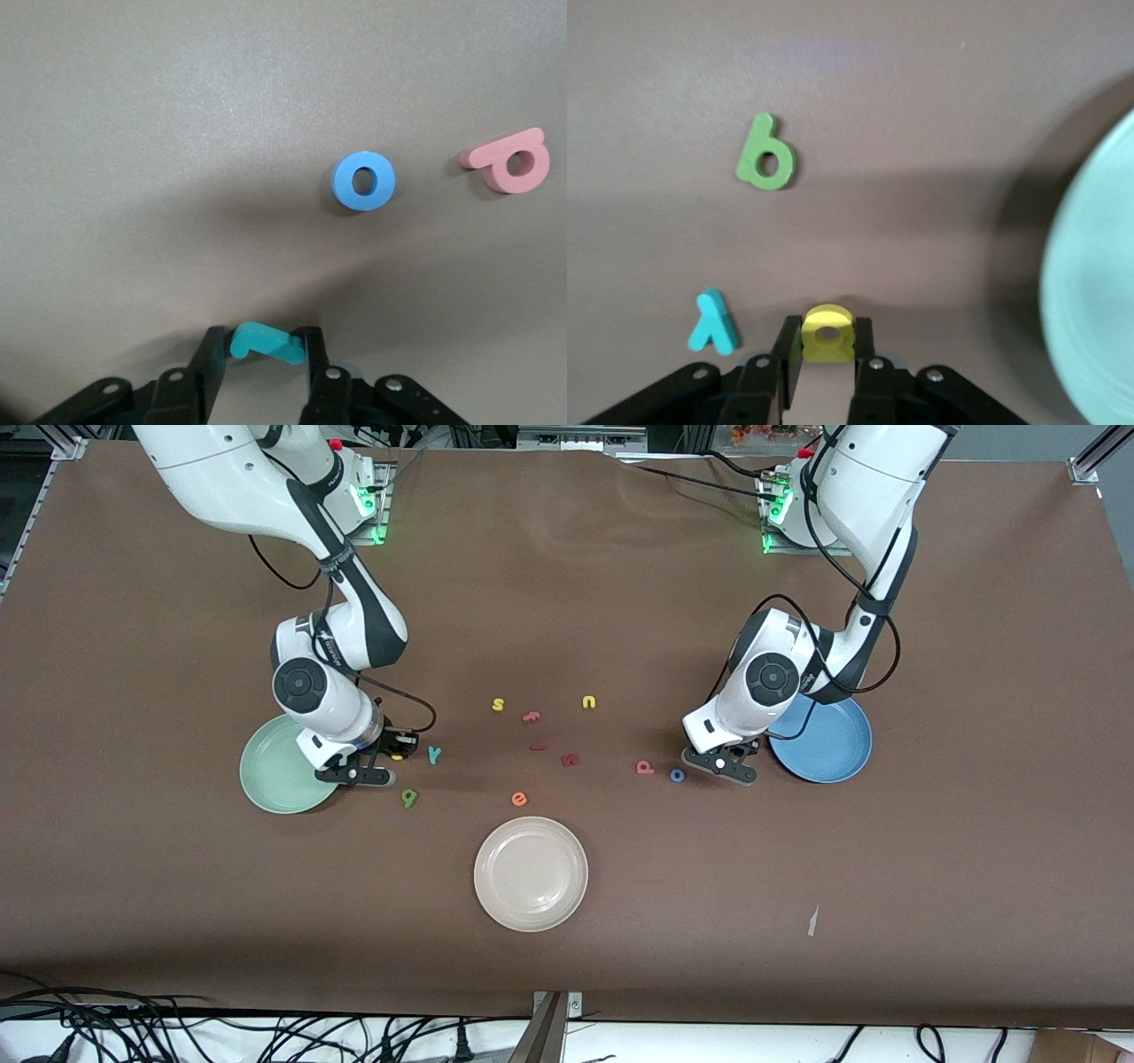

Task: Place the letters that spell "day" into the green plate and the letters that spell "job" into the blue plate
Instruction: 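Grasp the yellow a with the right gripper while the left gripper grasps the l, then drop the a on the green plate while the left gripper drops the l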

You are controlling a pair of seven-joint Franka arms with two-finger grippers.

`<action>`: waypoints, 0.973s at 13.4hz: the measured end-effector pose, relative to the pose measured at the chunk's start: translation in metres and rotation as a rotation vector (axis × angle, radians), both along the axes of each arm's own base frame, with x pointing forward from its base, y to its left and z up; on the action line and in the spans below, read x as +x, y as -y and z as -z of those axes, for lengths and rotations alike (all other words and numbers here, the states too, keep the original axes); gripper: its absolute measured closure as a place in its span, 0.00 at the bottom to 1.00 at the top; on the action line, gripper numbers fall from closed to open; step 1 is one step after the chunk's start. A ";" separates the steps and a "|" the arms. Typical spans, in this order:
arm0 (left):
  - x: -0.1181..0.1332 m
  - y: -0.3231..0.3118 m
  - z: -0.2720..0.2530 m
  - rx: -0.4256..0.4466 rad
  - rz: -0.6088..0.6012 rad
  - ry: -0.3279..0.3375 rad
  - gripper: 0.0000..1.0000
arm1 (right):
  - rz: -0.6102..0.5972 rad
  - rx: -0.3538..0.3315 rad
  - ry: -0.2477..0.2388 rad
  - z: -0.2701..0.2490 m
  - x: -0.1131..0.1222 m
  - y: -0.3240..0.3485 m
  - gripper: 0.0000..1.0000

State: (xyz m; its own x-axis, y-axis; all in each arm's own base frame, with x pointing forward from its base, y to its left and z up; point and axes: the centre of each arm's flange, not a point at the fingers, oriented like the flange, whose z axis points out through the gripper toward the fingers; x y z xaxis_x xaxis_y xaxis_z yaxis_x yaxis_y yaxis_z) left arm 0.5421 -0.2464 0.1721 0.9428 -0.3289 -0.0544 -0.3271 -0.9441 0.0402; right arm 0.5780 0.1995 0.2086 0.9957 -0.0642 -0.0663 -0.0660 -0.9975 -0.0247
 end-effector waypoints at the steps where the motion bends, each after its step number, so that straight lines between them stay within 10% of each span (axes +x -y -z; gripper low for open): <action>1: 0.000 0.000 0.000 0.000 0.000 0.000 0.56 | 0.002 -0.010 -0.018 -0.014 0.007 0.004 0.72; 13: 0.025 -0.041 -0.057 -0.008 -0.062 0.045 0.64 | -0.204 -0.064 -0.048 -0.031 0.030 0.114 0.69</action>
State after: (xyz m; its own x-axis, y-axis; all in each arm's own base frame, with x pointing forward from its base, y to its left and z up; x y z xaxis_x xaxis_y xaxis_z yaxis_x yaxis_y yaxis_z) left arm 0.5675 -0.2056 0.2287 0.9627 -0.2704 -0.0093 -0.2699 -0.9623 0.0348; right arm 0.6076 0.0857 0.2400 0.9842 0.1330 -0.1166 0.1381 -0.9897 0.0372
